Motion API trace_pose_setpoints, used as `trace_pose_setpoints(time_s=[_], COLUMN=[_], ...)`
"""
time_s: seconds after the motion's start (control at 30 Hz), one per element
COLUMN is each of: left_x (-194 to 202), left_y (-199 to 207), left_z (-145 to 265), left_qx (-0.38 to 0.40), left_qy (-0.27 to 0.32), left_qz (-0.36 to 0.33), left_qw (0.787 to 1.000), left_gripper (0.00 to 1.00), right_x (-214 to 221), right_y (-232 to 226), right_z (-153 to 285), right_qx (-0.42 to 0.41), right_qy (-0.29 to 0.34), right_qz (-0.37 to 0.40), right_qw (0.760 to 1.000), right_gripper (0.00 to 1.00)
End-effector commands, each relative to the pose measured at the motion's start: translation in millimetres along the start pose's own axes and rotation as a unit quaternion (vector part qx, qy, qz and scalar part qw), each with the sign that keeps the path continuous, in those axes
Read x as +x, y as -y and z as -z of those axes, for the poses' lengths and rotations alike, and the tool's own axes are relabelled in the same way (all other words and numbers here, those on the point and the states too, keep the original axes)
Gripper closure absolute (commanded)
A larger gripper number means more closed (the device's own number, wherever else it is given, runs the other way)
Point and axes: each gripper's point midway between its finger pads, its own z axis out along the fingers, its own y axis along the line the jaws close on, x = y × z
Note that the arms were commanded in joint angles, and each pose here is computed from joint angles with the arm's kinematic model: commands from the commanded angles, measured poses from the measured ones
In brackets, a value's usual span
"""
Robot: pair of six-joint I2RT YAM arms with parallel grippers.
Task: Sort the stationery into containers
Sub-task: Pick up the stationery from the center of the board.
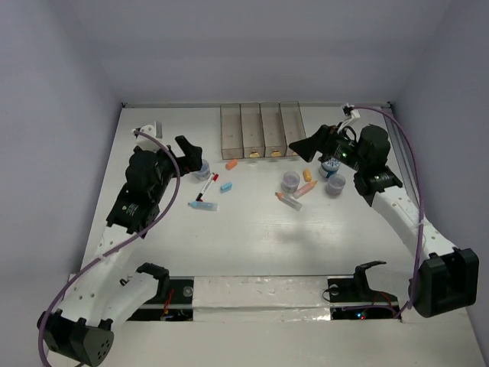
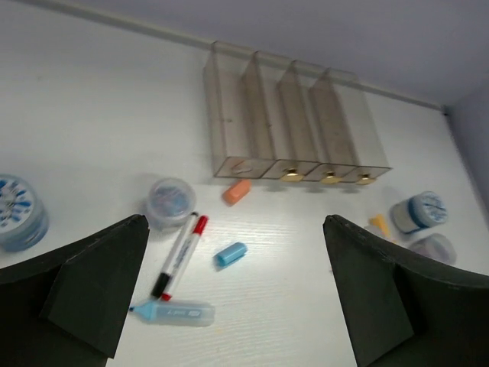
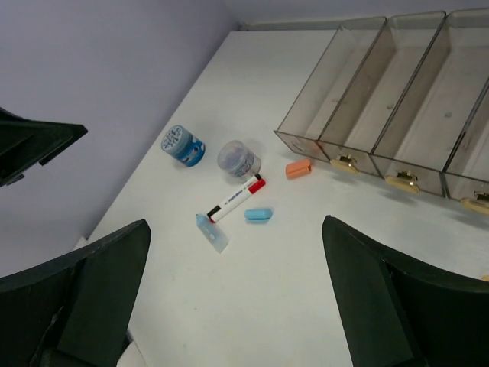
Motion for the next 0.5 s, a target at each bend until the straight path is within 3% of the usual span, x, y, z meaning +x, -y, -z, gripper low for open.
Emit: trace_pose_setpoints(time_s=[0.0, 0.2, 0.47], left_x=[-8.6, 3.2, 37.9], left_y=[-31.4, -96.1, -184.2], left_z=[-5.5, -3.2, -11.0], left_qx=[-0.101, -0.248, -0.337], left_qy=[0.004, -0.017, -0.101], left_qz=[-0.007, -0.034, -0.004], left_qw=[0.995, 0.968, 0.936], left_gripper=[0.01, 0.01, 0.01], right_x=[8.8, 28.9, 26.5], right_y=[-9.1, -1.0, -6.6], right_z=[7.4, 17.0, 20.0], right_qx=[0.001, 0.022, 0.018], right_qy=[0.003, -0.009, 0.002], right_qz=[0.026, 0.026, 0.030], right_qw=[1.000, 0.999, 0.999], right_gripper=[0.00, 0.00, 0.00])
